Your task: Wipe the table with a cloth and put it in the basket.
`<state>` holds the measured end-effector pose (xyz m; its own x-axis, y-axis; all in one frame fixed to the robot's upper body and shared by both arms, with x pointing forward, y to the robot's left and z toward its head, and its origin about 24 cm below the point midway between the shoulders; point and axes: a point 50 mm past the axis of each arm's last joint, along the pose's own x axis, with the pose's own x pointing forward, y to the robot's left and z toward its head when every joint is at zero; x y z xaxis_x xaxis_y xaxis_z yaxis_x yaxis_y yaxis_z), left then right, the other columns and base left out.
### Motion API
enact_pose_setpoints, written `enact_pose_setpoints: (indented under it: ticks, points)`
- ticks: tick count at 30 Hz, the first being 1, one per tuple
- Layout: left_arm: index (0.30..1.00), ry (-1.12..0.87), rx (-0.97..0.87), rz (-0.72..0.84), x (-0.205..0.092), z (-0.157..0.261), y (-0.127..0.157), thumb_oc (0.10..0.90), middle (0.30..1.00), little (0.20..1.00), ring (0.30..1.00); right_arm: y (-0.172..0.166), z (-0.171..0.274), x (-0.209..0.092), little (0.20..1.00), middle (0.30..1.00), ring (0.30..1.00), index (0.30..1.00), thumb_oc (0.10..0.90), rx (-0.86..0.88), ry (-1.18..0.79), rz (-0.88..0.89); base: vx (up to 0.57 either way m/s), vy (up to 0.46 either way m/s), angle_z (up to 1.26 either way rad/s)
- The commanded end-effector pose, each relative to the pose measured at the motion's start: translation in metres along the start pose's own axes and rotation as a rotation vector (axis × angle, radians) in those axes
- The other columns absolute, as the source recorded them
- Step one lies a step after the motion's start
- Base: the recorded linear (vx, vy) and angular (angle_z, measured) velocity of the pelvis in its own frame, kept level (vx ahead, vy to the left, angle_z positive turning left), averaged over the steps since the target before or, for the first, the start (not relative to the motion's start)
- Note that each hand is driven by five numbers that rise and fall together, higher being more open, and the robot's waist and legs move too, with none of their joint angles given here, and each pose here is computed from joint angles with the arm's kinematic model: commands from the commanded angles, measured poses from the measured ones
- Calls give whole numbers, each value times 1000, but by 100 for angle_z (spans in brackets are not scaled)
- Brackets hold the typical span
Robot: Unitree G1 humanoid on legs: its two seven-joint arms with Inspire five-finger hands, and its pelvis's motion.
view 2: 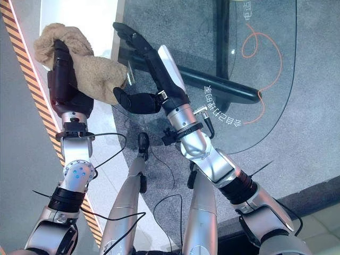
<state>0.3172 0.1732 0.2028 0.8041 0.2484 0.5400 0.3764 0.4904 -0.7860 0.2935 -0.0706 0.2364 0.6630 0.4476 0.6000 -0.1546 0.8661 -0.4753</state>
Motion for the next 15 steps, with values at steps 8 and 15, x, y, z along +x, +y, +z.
enact_pose_setpoints:
  ticks: [8, 15]
  points:
    - [300, -454, 99, -257, 24, 59, -74, 100, 300, 200, 300, -14, 64, 27, 900, 900, 900, 900, 800, 66, -329, -148, -3, 14, 0]
    - [300, -538, 192, -252, 31, 67, -80, 100, 300, 200, 300, -37, 34, 25, 900, 900, 900, 900, 800, 16, -203, -356, -5, 42, -1]
